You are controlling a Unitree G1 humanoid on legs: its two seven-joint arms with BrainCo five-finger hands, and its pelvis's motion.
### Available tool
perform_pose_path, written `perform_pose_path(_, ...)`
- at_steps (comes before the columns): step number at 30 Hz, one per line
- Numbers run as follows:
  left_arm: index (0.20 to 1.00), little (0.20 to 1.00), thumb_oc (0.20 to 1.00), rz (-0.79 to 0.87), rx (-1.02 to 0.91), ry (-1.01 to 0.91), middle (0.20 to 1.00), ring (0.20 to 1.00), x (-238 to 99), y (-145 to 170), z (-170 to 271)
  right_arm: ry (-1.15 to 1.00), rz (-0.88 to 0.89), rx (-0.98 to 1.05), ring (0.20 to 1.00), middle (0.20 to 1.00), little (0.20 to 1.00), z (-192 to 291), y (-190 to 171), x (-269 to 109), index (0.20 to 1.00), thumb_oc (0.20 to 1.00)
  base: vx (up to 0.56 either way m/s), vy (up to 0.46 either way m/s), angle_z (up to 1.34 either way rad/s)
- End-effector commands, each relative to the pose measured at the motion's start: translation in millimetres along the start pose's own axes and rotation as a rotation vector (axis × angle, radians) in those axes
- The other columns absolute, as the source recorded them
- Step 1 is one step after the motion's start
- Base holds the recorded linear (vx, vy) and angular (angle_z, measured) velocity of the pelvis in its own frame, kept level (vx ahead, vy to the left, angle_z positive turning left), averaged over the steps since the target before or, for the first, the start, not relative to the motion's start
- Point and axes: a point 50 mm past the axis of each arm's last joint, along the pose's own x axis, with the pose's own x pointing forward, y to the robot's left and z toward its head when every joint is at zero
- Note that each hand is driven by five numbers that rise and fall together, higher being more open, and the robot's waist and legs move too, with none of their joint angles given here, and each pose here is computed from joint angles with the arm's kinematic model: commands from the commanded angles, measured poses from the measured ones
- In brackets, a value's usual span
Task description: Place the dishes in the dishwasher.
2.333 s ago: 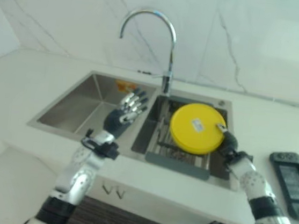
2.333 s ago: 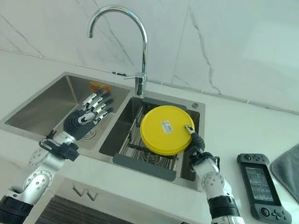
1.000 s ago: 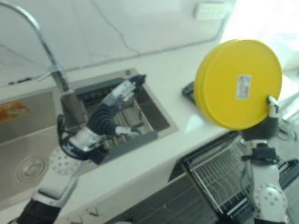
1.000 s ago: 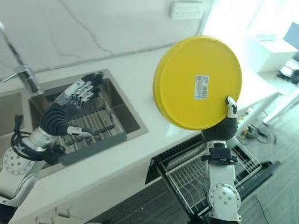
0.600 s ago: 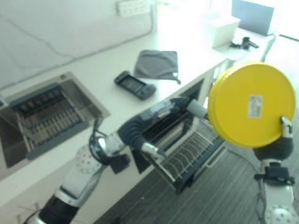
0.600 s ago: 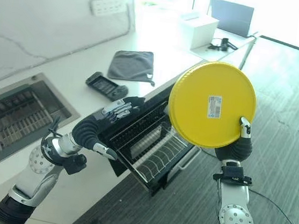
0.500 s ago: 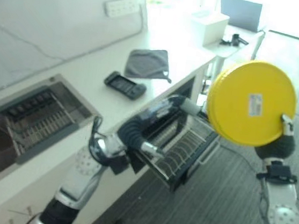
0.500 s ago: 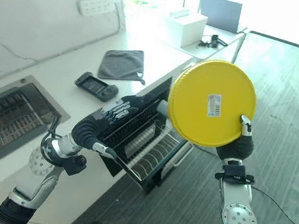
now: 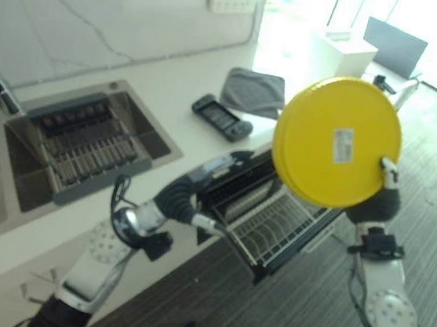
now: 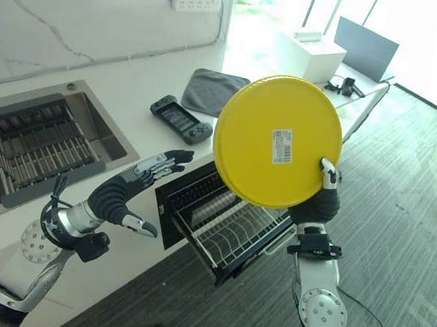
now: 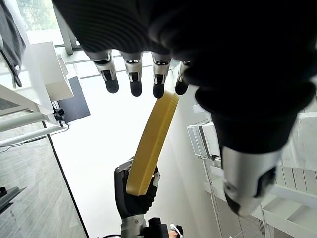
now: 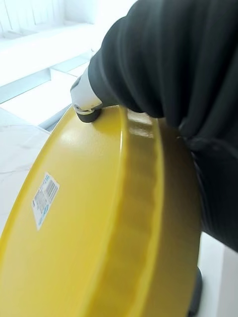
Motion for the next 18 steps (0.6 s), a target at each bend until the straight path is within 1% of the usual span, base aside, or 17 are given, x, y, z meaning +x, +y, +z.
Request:
perform_pose_path(1, 1.000, 1.000, 1.000, -0.024, 0.084, -0.150, 1.000, 1.000, 18, 3, 18, -0.274, 0.293, -0.011, 0.200, 0.200, 0.200, 36, 45, 20, 0.200, 0.200, 0.10, 0.165, -0.12)
perform_pose_path(3, 1.000, 1.000, 1.000, -0.032, 0.097, -0.156, 1.000, 1.000, 21, 4, 18, -0.283, 0.297, -0.006, 0.200, 0.200, 0.200, 37, 47, 20, 0.200, 0.200, 0.14, 0.016, 0.11)
perform_pose_path(5, 1.000, 1.000, 1.000, -0.028, 0.079, -0.160, 1.000, 1.000, 23, 8, 21, -0.262, 0.294, -0.030, 0.200, 0.200, 0.200, 34, 47, 22, 0.200, 0.200, 0.18, -0.217, 0.22)
perform_pose_path(11, 1.000, 1.000, 1.000, -0.041, 0.086, -0.146, 1.000, 1.000, 26, 5, 21, -0.250, 0.287, -0.049, 0.200, 0.200, 0.200, 28, 48, 23, 0.200, 0.200, 0.12, -0.363, 0.26)
perform_pose_path(15, 1.000, 1.000, 1.000, -0.089, 0.101, -0.157, 1.000, 1.000, 32, 3, 26, -0.259, 0.254, -0.057, 0.200, 0.200, 0.200, 31, 46, 22, 0.200, 0.200, -0.02, -0.460, 0.54)
perform_pose_path(18, 1.000, 1.000, 1.000, -0.069, 0.097, -0.148, 1.000, 1.000, 29, 2, 26, -0.239, 0.249, -0.086, 0.200, 0.200, 0.200, 34, 50, 22, 0.200, 0.200, -0.09, -0.413, 0.48)
